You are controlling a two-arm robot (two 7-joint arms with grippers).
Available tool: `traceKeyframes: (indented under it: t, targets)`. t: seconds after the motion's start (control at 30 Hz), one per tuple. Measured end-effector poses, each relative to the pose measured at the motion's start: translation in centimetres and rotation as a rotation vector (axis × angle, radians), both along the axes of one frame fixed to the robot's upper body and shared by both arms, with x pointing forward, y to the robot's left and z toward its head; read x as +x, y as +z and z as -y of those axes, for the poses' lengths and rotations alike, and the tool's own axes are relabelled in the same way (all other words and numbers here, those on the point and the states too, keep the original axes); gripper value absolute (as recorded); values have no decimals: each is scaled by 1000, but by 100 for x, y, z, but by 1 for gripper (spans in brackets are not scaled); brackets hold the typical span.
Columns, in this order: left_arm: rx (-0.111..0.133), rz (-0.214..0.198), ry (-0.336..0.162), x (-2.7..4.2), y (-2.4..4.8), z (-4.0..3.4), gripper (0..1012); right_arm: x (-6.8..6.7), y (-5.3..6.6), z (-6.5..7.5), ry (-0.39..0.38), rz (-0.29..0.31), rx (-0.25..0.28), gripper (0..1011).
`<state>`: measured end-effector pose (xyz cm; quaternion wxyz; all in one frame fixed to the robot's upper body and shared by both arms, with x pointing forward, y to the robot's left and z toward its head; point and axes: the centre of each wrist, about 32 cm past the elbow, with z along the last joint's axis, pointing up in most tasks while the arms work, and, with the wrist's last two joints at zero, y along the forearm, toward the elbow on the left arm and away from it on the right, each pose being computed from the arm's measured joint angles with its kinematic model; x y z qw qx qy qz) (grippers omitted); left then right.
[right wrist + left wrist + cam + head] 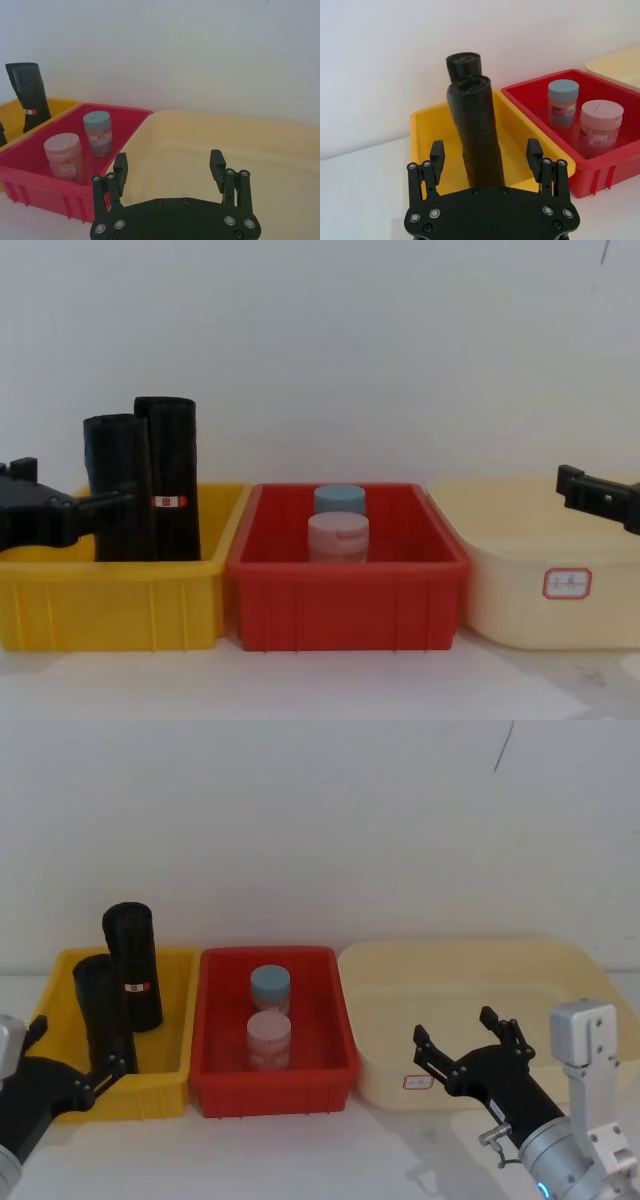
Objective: Pick up the garbage bag with the one hand and transfer it to the other hand.
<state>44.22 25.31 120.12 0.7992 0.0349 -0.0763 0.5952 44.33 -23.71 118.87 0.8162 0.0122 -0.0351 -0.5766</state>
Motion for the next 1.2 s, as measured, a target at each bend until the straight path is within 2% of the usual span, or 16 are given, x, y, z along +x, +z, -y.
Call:
traceKeyframes:
  t: [0.2,0.4,0.73,0.8,0.87,0.9,0.93,1.03,1.2]
  targets:
    - [-10,-15,-2,73,5,-96,1000,0,0,0,0,0,0,1001]
    - [-27,-27,-12,165,-4,-155,1000,0,0,0,0,0,0,1001]
    - [-63,-32,-44,392,-31,-224,1000,0,0,0,0,0,0,1001]
    - [-73,-32,-59,474,-41,-237,1000,0,0,0,0,0,0,1001]
    - [-77,-33,-66,511,-47,-241,1000,0,0,0,0,0,0,1001]
    - [-81,-32,-74,555,-50,-242,1000,0,0,0,0,0,0,1001]
    - [-81,-32,-74,555,-50,-242,1000,0,0,0,0,0,0,1001]
    - [-90,-32,-95,650,-60,-249,1000,0,0,0,0,0,0,1001]
    - [-100,-32,-122,760,-72,-252,1000,0,0,0,0,0,0,1001]
